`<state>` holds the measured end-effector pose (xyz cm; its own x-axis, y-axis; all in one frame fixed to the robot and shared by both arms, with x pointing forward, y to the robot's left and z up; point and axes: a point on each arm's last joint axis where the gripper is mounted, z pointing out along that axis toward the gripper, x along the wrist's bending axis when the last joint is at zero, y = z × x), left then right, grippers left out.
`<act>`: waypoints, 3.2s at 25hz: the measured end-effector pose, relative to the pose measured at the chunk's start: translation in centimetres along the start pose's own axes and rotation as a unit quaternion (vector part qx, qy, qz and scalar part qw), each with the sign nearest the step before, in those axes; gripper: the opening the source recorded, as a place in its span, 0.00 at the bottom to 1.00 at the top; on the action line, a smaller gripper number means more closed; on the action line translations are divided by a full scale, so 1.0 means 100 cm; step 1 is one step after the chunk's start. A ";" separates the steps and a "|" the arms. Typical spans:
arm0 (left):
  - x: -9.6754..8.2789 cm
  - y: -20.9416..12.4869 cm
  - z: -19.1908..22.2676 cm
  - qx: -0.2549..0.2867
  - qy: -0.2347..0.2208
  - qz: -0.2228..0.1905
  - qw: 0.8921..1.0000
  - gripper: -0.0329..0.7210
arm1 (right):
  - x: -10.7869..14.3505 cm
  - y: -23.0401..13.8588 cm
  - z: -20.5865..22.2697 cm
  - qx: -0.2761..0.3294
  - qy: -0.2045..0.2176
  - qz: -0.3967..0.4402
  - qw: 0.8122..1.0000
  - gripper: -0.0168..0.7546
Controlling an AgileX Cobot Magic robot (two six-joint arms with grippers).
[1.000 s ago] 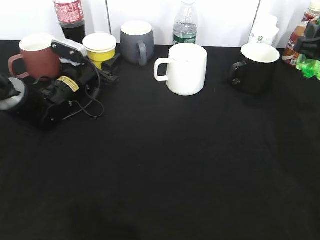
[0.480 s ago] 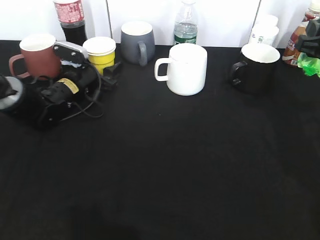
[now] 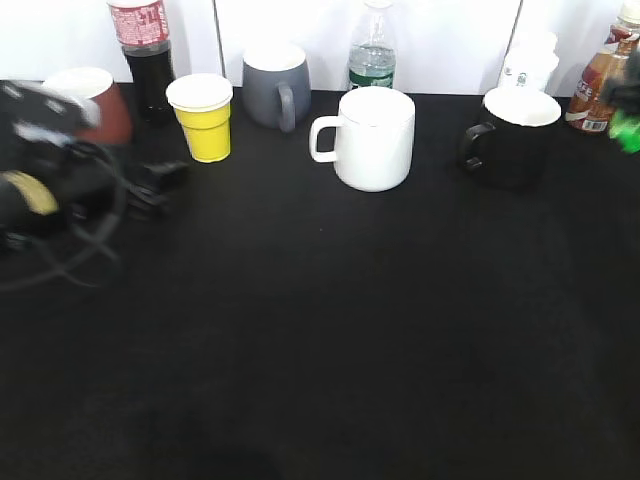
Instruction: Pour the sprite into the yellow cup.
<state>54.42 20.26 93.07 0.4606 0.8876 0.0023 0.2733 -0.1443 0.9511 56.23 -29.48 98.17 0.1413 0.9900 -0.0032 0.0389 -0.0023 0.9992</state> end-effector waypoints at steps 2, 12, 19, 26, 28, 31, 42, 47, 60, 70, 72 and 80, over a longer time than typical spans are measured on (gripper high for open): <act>-0.001 0.019 -0.018 -0.005 0.007 0.013 1.000 0.83 | -0.005 -0.018 0.016 0.014 0.016 0.013 1.000 0.58; -0.016 0.044 -0.035 -0.019 -0.006 0.018 1.000 0.83 | -0.015 -0.080 0.077 0.012 0.124 0.003 0.992 0.58; -0.016 0.044 -0.035 -0.019 -0.007 0.018 1.000 0.83 | -0.012 -0.085 0.077 -0.008 0.139 0.004 0.990 0.82; -0.016 0.044 -0.035 -0.019 -0.007 0.017 1.000 0.83 | -0.016 -0.087 0.040 0.016 0.128 0.009 0.992 0.82; -0.016 0.045 -0.036 -0.021 -0.007 0.010 1.000 0.83 | -0.019 -0.090 0.027 0.027 0.112 0.015 0.993 0.82; -0.016 0.054 -0.045 -0.023 0.000 0.013 1.000 0.83 | -0.025 -0.099 -0.005 0.066 0.086 0.027 0.994 0.82; -0.012 0.066 -0.135 0.168 0.106 -0.090 0.976 0.82 | -0.019 0.039 -0.080 0.247 0.068 -0.055 0.965 0.79; -0.030 0.054 -0.192 0.353 0.074 -0.134 0.923 0.81 | -0.010 0.063 -0.122 0.459 0.029 -0.096 0.882 0.79; -0.058 0.033 -0.336 0.195 0.043 -0.057 0.978 0.77 | -0.048 0.086 -0.293 0.310 0.096 -0.053 0.944 0.79; -0.055 0.028 -0.322 0.148 0.049 -0.050 0.987 0.77 | -0.046 0.059 -0.300 0.285 0.126 -0.060 0.948 0.78; -0.055 0.028 -0.322 0.148 0.049 -0.050 0.987 0.77 | -0.046 0.059 -0.300 0.285 0.126 -0.060 0.948 0.78; -0.055 0.026 -0.331 0.117 0.113 -0.077 0.984 0.77 | -0.048 0.060 -0.302 0.279 0.099 -0.050 0.954 0.78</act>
<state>24.65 29.43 105.75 0.2059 0.9776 -0.0430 0.5240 -0.0731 0.8486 25.95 -29.96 105.31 -0.0779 0.9964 -0.0341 0.5708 0.0726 0.8179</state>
